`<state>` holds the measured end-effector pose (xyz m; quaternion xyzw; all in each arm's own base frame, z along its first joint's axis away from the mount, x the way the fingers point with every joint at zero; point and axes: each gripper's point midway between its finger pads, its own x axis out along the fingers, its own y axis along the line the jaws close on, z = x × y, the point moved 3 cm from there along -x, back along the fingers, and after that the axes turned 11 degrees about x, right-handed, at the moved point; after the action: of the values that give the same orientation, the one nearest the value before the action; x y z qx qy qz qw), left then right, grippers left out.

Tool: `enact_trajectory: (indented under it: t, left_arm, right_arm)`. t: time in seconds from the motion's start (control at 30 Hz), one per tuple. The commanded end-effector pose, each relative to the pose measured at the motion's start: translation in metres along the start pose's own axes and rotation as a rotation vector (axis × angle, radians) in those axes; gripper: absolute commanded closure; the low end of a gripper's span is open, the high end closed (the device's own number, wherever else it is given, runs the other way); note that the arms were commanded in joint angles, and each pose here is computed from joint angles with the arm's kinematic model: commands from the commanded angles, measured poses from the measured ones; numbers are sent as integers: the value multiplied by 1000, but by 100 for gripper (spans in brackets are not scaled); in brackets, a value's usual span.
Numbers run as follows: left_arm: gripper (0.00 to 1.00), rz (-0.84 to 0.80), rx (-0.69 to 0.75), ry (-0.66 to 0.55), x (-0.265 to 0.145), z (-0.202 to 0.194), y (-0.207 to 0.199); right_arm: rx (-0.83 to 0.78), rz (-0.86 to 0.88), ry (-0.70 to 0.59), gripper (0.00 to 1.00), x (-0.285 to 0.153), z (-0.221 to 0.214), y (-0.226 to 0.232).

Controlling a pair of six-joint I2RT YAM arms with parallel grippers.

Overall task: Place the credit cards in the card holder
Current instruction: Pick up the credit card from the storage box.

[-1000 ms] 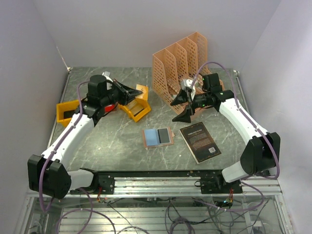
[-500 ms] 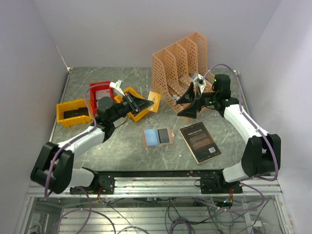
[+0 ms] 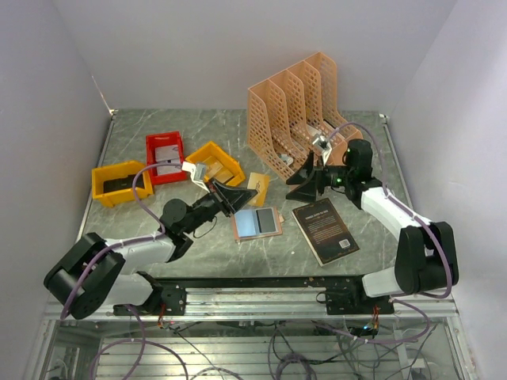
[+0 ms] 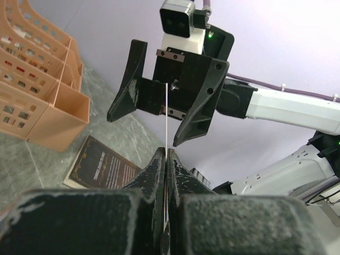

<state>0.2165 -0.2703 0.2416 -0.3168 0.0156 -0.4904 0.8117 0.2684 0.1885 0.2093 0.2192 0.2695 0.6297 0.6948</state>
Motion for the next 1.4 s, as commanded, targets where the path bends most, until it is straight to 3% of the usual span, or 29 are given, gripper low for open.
enact_trajectory:
  t: [0.0,0.2,0.33,0.53,0.73,1.07,1.13,1.23,1.37]
  left_arm:
    - [93,-43,93,-137,6,20,-12]
    - [93,-100,75,-126,12,8,-19]
    - [93,-109,65,-117,16,3,-18]
    - [93,-125,45,-104,19,-4,-18]
    - [93,-136,31,-107,21,-7,-19]
    - [93,-151,11,-101,24,-11,-20]
    - [93,-148,9,-100,23,-11,-19]
    - [83,-136,5,-94,20,-14,-17]
    - [48,-3,4,-63,4,-18,2]
  right_arm:
    - [0,24,-38,10,14,13,11]
    - [87,61,-69,13,24,18,21]
    - [100,94,-72,22,24,22,31]
    - [92,131,-56,46,30,20,40]
    - [98,153,-36,59,34,18,45]
    - [101,175,-16,97,38,16,47]
    - [102,178,-12,100,38,15,46]
    - [104,181,0,100,38,14,45]
    - [121,122,0,100,38,12,27]
